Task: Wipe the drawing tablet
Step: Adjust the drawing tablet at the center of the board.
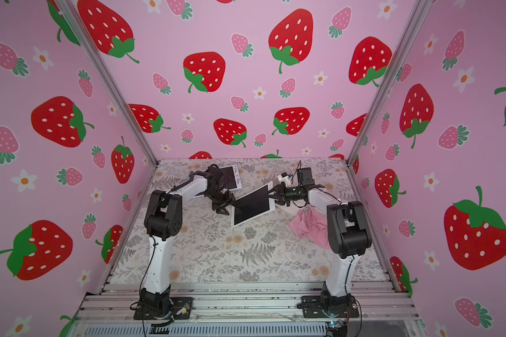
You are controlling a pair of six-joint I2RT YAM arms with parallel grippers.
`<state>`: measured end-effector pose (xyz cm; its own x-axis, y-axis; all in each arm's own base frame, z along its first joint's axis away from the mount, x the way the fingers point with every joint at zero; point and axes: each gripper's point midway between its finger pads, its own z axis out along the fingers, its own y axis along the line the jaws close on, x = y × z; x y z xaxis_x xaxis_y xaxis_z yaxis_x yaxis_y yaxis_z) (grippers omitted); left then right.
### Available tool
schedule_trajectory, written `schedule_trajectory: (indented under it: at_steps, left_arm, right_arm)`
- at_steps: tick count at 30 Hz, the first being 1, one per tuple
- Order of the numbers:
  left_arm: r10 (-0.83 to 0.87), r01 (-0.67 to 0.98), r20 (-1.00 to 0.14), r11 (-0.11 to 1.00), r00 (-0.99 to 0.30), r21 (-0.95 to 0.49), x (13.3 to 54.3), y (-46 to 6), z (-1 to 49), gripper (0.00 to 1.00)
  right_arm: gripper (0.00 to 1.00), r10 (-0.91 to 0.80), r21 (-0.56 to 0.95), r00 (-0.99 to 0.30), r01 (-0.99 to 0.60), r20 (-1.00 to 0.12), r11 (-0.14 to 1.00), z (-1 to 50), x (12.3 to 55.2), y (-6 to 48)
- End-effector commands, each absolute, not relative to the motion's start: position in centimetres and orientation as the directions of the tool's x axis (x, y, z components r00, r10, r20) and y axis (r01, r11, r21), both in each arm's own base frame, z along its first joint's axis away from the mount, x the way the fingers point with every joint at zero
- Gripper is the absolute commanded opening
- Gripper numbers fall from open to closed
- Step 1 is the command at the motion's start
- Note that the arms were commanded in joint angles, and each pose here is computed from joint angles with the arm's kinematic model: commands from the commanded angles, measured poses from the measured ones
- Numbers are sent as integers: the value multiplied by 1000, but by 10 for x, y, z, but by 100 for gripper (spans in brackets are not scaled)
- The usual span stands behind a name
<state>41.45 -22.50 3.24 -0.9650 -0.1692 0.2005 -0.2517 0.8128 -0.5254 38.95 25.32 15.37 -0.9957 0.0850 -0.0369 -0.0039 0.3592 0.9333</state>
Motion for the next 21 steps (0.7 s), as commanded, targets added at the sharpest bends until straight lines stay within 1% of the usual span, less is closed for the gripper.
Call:
schedule_trajectory:
  at_steps: [1,3,4,6,8,10,12,14,16,17,19,21]
  left_arm:
    - [-190,-273,222,852,-956,-446,408,-218,-15,62]
    - [-202,-275,204,850,-958,-448,411,-216,-5,62]
    - [-216,-278,187,850,-958,-448,414,-214,3,62]
    - [-261,-294,135,849,-956,-439,420,-205,28,62]
    - [-343,-344,86,826,-935,-447,426,-193,66,62]
    - [-446,-415,55,773,-893,-480,431,-183,106,62]
    - [-540,-486,49,710,-840,-509,432,-175,141,61]
    - [-608,-539,74,632,-790,-558,435,-173,173,61]
    - [-654,-582,116,559,-747,-591,437,-173,197,61]
    - [-669,-599,136,533,-731,-598,437,-172,205,61]
    - [-692,-637,193,470,-696,-611,436,-172,219,62]
    - [-698,-672,262,409,-666,-617,433,-175,225,63]
  right_arm:
    - [13,57,914,-996,-39,-67,403,162,383,262]
    - [3,60,886,-992,-69,-109,459,164,383,259]
    - [0,57,870,-989,-90,-134,485,167,383,258]
    - [0,43,835,-978,-150,-203,530,178,382,258]
    - [0,17,791,-957,-229,-289,567,196,379,262]
    - [0,-13,730,-924,-310,-381,609,213,377,265]
    - [0,-54,643,-872,-399,-487,653,227,373,268]
    - [0,-113,509,-786,-495,-608,704,239,371,269]
    - [0,-222,310,-646,-603,-730,735,248,366,276]
    - [0,-276,213,-576,-639,-769,739,252,364,279]
    - [0,-390,10,-418,-692,-821,722,258,358,290]
    - [0,-475,-156,-282,-705,-833,692,262,355,299]
